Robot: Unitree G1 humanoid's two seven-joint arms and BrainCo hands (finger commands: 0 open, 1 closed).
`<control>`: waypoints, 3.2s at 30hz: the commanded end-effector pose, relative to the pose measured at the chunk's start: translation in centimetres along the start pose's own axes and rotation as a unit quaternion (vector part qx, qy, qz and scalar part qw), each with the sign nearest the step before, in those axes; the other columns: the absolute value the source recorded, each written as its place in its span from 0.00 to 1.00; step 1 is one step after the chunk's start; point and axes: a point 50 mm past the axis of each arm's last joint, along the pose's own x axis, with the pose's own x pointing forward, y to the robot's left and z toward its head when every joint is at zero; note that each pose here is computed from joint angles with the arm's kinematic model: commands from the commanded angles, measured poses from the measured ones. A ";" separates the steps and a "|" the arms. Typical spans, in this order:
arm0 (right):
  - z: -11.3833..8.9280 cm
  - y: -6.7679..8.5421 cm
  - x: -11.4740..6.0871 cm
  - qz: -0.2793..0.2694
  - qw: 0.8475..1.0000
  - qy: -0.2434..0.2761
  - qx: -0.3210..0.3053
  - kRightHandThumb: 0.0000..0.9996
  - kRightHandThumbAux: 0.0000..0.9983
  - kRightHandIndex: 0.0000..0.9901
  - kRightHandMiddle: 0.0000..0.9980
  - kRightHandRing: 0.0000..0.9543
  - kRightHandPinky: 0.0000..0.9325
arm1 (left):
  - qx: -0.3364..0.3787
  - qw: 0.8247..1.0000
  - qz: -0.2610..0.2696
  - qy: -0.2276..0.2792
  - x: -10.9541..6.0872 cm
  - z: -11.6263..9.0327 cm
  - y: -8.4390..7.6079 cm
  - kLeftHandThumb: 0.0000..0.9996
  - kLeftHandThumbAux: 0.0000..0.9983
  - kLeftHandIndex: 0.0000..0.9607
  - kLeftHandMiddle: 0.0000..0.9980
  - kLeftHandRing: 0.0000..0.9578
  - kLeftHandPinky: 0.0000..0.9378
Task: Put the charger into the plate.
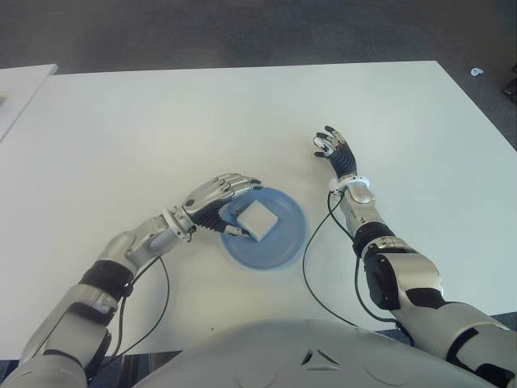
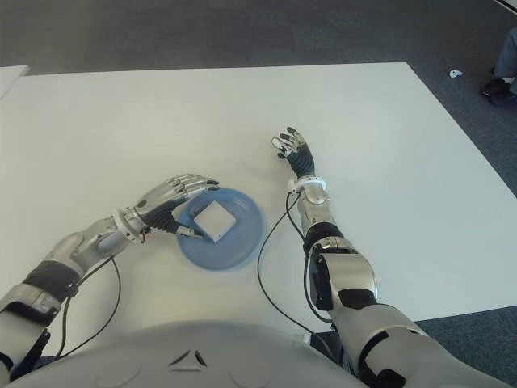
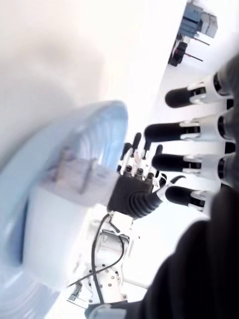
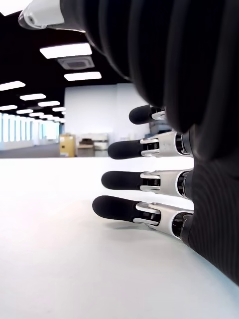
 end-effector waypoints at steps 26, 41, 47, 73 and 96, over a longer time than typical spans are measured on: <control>-4.2 0.9 -2.0 0.010 0.996 0.093 0.001 0.09 0.52 0.10 0.29 0.32 0.32 | -0.200 0.975 0.051 0.086 2.1 -4.2 3.0 0.33 0.39 0.07 0.01 0.00 0.01; -4.4 1.3 -2.1 0.011 0.995 0.097 -0.001 0.08 0.53 0.12 0.30 0.32 0.32 | -0.484 0.827 0.211 0.193 1.6 -9.5 2.1 0.21 0.63 0.04 0.05 0.04 0.04; -4.5 1.6 -2.2 0.012 0.995 0.102 -0.003 0.09 0.55 0.12 0.30 0.32 0.33 | -0.527 0.792 0.227 0.211 1.3 -10.1 1.5 0.09 0.63 0.01 0.01 0.00 0.00; -4.7 1.7 -2.2 0.016 0.995 0.103 -0.003 0.10 0.56 0.13 0.29 0.32 0.33 | -0.567 0.743 0.209 0.289 -0.7 -10.6 -1.5 0.04 0.55 0.00 0.00 0.00 0.00; -4.7 1.3 -2.4 0.006 0.995 0.098 0.000 0.10 0.56 0.14 0.27 0.30 0.33 | -0.534 0.755 0.261 0.277 -0.9 -9.6 -2.3 0.04 0.58 0.00 0.00 0.00 0.00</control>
